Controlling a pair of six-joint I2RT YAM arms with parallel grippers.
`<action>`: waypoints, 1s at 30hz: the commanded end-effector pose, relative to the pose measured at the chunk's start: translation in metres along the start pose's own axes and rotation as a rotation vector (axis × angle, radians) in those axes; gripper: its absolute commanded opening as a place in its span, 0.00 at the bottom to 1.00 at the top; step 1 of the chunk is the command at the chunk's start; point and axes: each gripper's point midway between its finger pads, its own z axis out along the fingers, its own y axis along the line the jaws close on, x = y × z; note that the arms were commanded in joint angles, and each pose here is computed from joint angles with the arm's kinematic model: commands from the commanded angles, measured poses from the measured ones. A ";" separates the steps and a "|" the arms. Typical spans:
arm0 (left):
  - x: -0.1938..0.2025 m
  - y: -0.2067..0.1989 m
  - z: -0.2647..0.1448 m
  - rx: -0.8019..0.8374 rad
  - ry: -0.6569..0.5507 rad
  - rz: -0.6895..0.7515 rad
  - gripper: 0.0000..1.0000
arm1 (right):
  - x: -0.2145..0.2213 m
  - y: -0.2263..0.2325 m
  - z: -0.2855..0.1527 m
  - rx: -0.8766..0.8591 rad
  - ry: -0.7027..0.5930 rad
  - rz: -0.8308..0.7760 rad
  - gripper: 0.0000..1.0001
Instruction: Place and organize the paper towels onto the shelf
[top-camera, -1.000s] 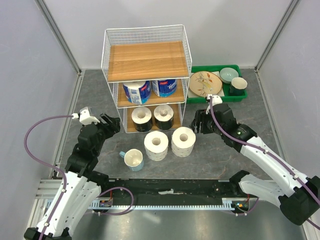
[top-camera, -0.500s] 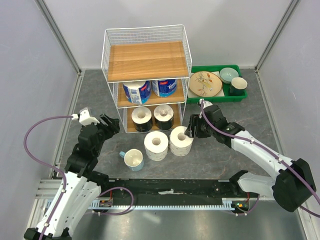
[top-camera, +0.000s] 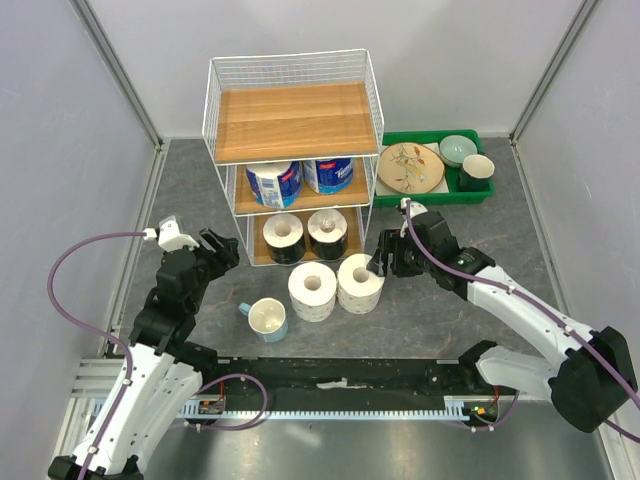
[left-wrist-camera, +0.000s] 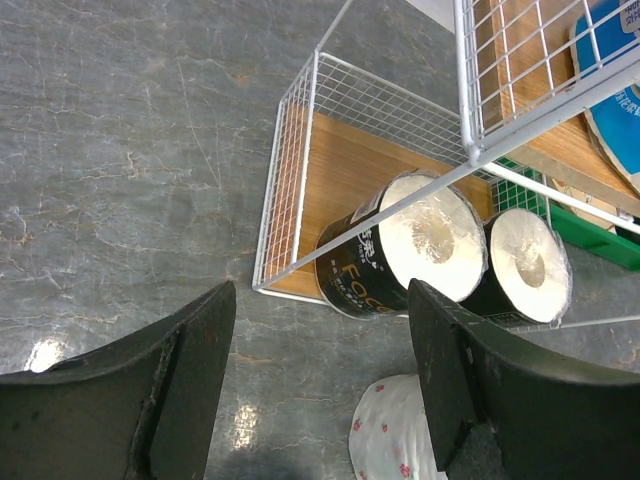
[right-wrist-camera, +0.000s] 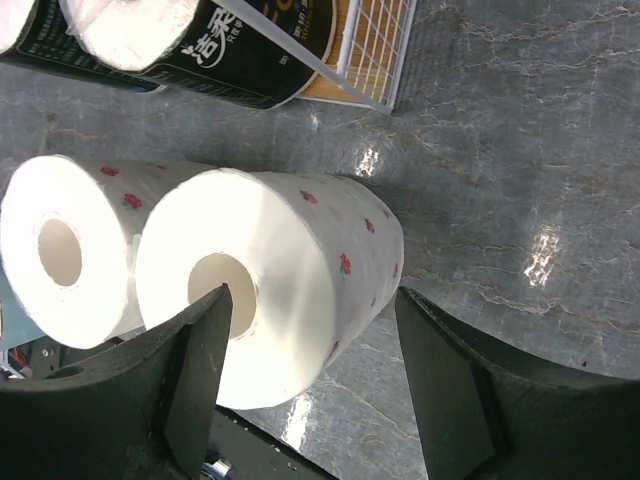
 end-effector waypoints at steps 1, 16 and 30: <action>-0.013 -0.006 -0.002 0.005 -0.033 -0.041 0.76 | 0.002 0.007 -0.005 -0.033 0.007 -0.005 0.75; -0.008 -0.003 -0.001 0.000 -0.023 -0.042 0.76 | 0.024 0.009 0.013 -0.047 0.097 -0.027 0.73; -0.008 -0.005 -0.002 0.012 -0.021 -0.036 0.76 | 0.008 0.009 0.003 -0.003 0.029 -0.013 0.25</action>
